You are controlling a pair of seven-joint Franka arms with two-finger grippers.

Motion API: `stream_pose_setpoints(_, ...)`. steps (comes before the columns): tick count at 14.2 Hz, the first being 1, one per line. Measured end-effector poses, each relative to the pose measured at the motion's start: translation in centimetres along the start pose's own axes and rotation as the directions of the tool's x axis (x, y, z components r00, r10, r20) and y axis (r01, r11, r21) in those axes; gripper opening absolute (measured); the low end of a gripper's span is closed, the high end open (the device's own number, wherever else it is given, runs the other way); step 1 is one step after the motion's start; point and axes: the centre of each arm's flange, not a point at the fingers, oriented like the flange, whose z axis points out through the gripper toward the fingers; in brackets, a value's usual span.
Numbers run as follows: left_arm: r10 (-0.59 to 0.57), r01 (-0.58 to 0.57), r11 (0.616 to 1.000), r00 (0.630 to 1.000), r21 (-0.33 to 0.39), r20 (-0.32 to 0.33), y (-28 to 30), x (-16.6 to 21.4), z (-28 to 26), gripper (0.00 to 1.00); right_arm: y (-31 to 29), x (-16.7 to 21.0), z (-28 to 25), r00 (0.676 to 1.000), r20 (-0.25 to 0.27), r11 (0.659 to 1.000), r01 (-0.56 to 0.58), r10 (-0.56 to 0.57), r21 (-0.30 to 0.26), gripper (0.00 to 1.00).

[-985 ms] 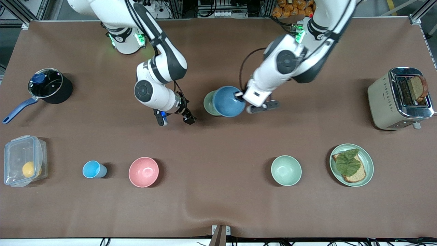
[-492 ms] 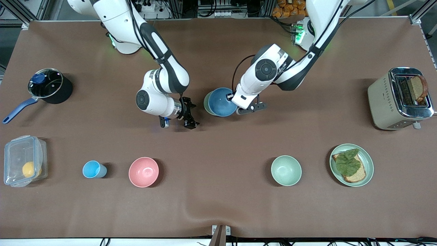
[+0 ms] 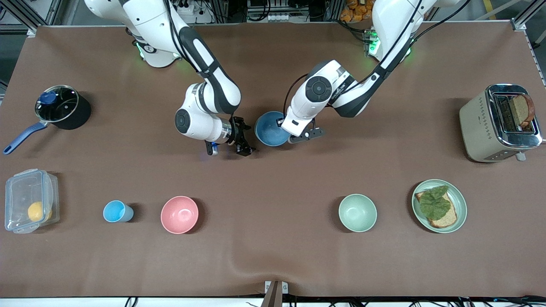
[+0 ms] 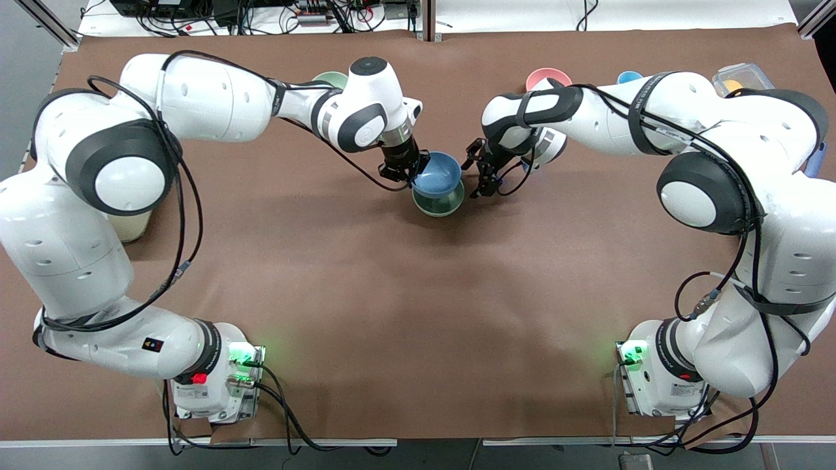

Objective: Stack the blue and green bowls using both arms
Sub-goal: 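Lower the blue bowl into the green bowl with the left gripper, then open both grippers and lift them off the stacked bowls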

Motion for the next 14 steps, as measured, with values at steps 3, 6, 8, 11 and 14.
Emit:
stream_pose_setpoints(3, -0.007, 0.007, 1.000, 1.000, 0.007, 0.001, 0.7, -1.4, 0.4, 0.06, 0.3, 0.0, 0.3, 1.000, 0.004, 1.000, -0.009, 0.009, -0.004, 1.00)
stream_pose_setpoints(6, -0.019, 0.019, 1.000, 1.000, 0.009, 0.002, 1.0, -1.8, 0.7, 0.22, 0.5, -0.3, 0.5, 1.000, 0.014, 1.000, -0.017, 0.017, -0.004, 1.00)
stream_pose_setpoints(8, -0.024, 0.025, 1.000, 1.000, 0.004, -0.002, 1.1, -1.2, 0.5, 0.43, 0.7, -0.6, 0.7, 1.000, 0.021, 1.000, -0.021, 0.021, -0.005, 1.00)
stream_pose_setpoints(11, -0.040, 0.040, 0.999, 0.999, -0.020, -0.016, 1.6, -0.1, -0.7, 0.71, 0.8, -0.9, 0.9, 1.000, 0.023, 1.000, -0.020, 0.020, -0.006, 1.00)
stream_pose_setpoints(14, -0.056, 0.055, 0.998, 0.997, -0.011, -0.060, 2.4, 3.1, -4.4, 0.99, 0.6, -0.6, 0.4, 1.000, 0.025, 1.000, 0.015, -0.015, 0.000, 1.00)
